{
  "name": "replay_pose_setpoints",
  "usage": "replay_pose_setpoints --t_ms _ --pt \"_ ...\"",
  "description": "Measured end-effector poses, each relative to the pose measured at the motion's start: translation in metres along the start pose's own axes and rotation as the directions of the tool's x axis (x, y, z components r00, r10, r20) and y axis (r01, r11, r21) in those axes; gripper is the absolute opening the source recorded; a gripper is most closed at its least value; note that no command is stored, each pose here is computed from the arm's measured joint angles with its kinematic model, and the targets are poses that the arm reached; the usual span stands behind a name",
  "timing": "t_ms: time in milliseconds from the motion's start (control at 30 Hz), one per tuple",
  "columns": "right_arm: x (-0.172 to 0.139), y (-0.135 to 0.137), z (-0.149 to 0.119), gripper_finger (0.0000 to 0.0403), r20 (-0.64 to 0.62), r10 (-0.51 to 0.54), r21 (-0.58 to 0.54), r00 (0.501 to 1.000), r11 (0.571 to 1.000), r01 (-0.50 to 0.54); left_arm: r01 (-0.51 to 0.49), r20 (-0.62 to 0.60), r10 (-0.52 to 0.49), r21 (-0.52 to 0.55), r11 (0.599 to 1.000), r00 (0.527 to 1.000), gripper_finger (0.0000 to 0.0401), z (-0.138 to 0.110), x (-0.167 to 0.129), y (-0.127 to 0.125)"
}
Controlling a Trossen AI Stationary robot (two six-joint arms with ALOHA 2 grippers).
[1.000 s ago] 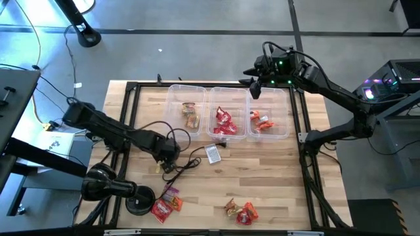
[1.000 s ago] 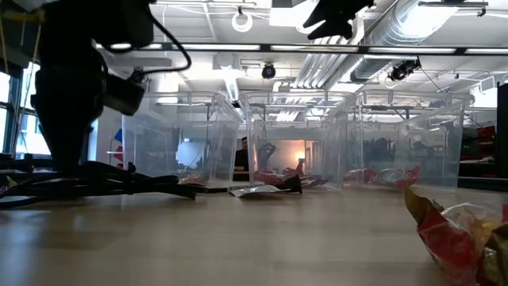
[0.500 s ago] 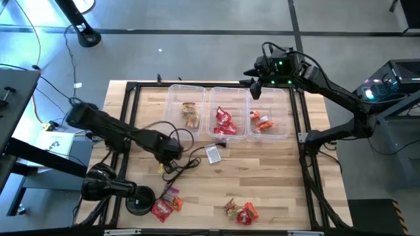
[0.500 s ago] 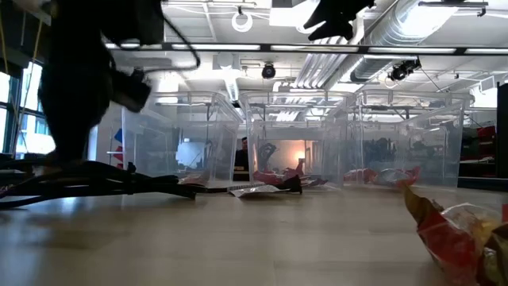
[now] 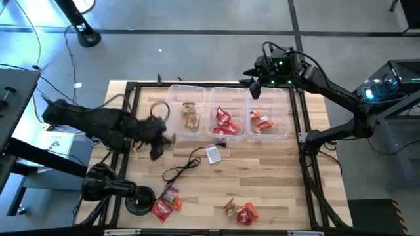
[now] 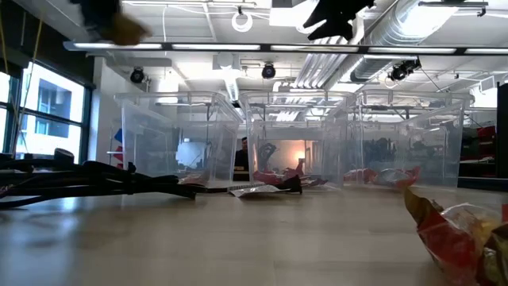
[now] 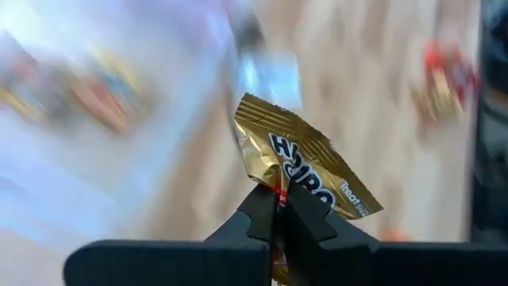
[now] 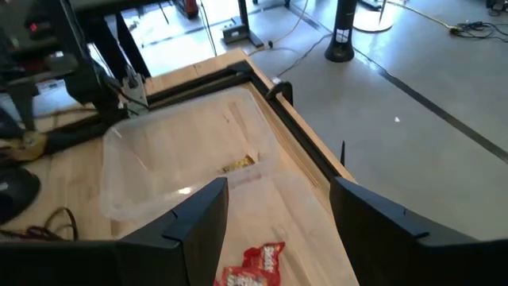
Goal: Sort candy
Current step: Put the gold candy pack into the left transparent bin
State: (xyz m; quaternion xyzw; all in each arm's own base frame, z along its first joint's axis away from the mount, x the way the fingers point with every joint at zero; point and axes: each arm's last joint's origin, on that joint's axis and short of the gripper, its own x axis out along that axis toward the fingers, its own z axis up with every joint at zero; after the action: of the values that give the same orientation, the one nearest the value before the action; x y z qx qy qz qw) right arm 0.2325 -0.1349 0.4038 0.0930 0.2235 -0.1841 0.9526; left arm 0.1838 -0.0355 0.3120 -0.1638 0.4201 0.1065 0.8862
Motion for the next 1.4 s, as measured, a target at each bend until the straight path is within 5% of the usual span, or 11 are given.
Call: replay_pose_setpoints --t_ms 167,467,700,1000,1100,1233,1400 --pt "0.0 0.0 0.003 0.0215 0.032 0.011 0.019 0.999 1.0 -0.011 -0.249 0.148 0.235 0.083 0.965 0.961 0.0001 0.034 -0.003 0.014" --pt "0.0 0.001 0.004 0.0215 0.042 0.016 0.017 0.999 1.0 -0.017 -0.452 -0.004 0.461 0.186 0.872 0.887 0.0033 0.072 0.078 0.073" --pt "-0.002 0.003 0.004 0.0215 0.044 0.07 0.002 0.997 0.998 -0.07 -0.331 -0.11 0.331 0.024 0.943 0.937 0.0132 0.075 0.095 0.092" --pt "-0.006 0.004 0.007 0.0215 0.07 0.097 -0.089 0.993 0.992 -0.091 -0.269 -0.053 0.265 -0.096 0.958 0.963 0.0222 0.11 0.048 0.08" --pt "-0.006 0.005 0.007 0.0215 0.068 0.132 -0.11 0.989 0.986 -0.124 -0.132 0.024 0.137 -0.137 0.982 0.99 0.0227 0.127 0.02 0.061" --pt "-0.006 0.006 0.007 0.0215 0.066 0.176 -0.131 0.982 0.977 -0.166 -0.005 0.118 0.01 -0.046 0.999 0.993 0.0227 0.134 -0.011 0.023" --pt "-0.007 0.008 0.007 0.0215 0.063 0.238 -0.161 0.969 0.961 -0.225 -0.015 -0.121 0.023 0.064 0.998 0.992 0.0227 0.092 -0.006 -0.027"
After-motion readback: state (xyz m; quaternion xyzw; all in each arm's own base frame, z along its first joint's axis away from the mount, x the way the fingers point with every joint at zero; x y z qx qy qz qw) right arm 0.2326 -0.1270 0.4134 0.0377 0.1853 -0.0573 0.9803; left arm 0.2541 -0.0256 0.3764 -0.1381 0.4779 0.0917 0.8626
